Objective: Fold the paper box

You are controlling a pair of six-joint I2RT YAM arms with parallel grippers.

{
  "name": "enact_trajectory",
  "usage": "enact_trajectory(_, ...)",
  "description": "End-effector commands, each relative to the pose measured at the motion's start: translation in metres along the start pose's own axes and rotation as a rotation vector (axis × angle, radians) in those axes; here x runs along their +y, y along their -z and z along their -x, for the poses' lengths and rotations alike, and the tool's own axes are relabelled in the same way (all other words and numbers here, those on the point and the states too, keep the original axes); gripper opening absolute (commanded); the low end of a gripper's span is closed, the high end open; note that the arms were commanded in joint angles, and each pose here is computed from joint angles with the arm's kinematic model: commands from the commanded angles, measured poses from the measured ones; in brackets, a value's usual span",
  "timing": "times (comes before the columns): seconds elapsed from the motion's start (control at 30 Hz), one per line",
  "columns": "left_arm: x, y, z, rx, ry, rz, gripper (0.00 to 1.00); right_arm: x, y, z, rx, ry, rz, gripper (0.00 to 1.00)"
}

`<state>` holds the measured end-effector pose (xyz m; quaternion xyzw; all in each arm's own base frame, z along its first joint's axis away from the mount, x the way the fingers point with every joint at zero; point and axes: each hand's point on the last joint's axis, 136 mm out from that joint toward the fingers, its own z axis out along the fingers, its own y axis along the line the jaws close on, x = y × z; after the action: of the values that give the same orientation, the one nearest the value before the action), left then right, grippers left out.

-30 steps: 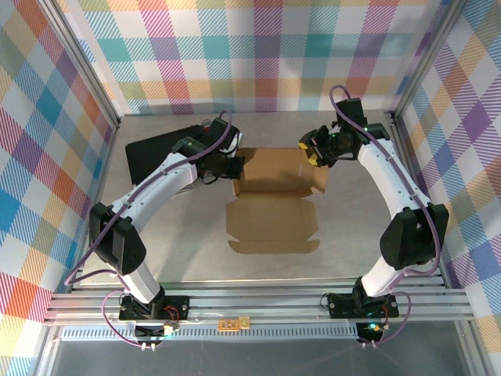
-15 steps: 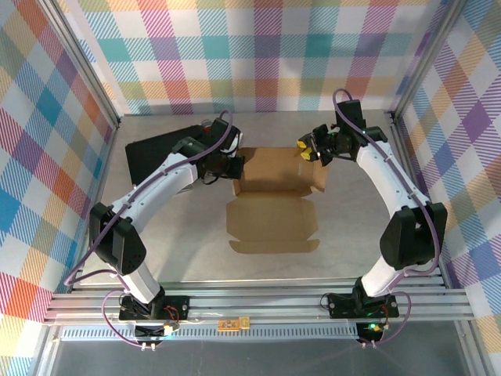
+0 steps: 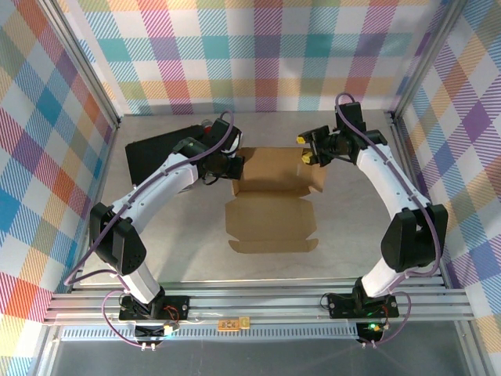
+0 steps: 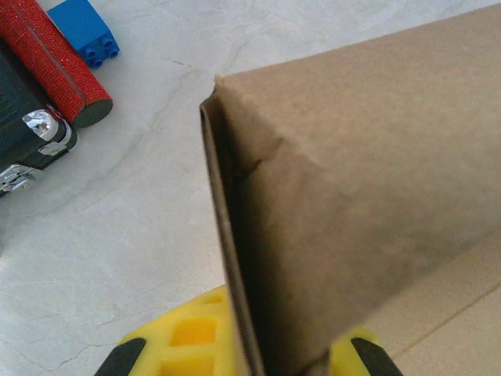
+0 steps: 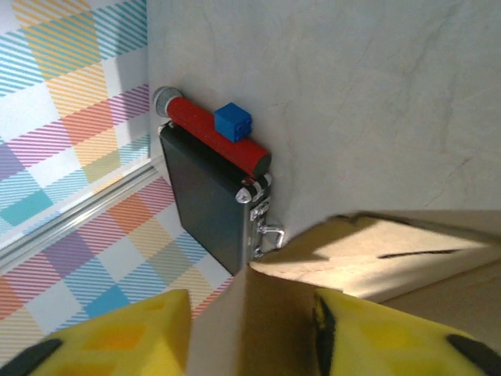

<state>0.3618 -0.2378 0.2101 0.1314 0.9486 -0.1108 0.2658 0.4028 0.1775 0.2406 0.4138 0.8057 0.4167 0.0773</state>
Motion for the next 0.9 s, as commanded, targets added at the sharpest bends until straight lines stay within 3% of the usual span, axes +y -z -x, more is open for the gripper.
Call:
enact_trajectory(0.0,-0.002,0.016,0.010,-0.037,-0.010,0.012,0.00,-0.007,0.037,-0.004,-0.087,0.116,-0.003,0.51)
enact_trajectory(0.2,0.001,0.018,0.008,-0.029,-0.010,0.021,0.00,-0.062,0.062,-0.014,-0.179,0.261,-0.007,0.54)
enact_trajectory(0.4,-0.001,0.019,0.010,-0.030,-0.013,0.017,0.00,-0.109,0.034,-0.021,-0.100,0.353,-0.046,0.43)
enact_trajectory(0.63,-0.003,0.018,0.013,-0.030,-0.008,0.014,0.00,-0.120,0.000,-0.016,-0.042,0.394,-0.104,0.37)
enact_trajectory(0.87,-0.003,0.018,0.011,-0.022,-0.005,0.008,0.00,-0.103,-0.016,-0.007,-0.036,0.435,-0.097,0.30)
